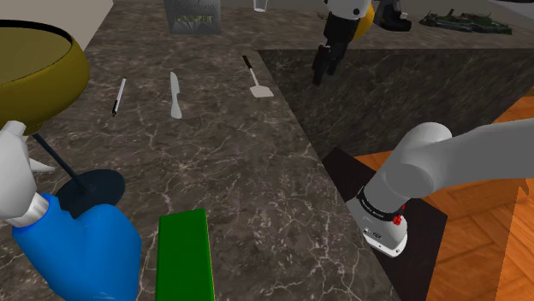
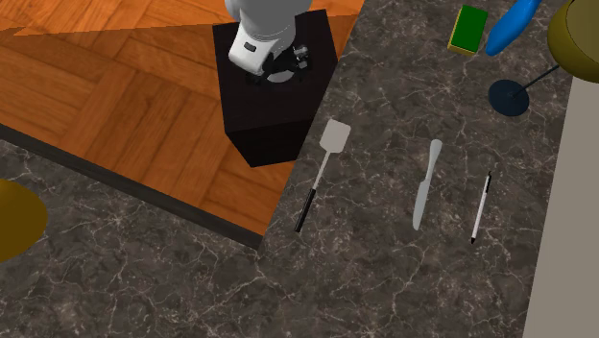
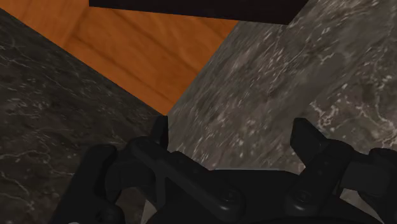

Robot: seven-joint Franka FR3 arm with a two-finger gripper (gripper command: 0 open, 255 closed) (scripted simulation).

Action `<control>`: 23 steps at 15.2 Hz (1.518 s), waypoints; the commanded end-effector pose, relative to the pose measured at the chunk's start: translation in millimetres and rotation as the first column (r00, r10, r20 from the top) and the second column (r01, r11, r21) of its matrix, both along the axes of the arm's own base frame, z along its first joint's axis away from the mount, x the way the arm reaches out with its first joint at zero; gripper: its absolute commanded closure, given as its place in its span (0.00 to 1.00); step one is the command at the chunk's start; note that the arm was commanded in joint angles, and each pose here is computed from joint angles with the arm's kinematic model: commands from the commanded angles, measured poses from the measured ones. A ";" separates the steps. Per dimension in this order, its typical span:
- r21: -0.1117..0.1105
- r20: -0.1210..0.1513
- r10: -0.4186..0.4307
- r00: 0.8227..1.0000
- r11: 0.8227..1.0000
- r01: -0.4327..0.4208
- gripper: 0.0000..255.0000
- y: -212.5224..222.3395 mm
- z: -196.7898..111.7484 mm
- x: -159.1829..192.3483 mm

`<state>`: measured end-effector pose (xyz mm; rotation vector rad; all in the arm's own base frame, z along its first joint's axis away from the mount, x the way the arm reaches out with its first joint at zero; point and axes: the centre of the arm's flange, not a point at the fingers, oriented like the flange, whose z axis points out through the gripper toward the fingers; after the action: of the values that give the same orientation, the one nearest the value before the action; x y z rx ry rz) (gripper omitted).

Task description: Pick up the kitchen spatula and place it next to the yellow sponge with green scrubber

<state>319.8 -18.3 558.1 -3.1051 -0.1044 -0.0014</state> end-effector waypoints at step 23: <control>-0.030 0.066 -0.599 0.798 0.798 0.602 0.00 66.1 -34.4 217.1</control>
<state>535.8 49.0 528.8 -3.0293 0.8934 -0.0996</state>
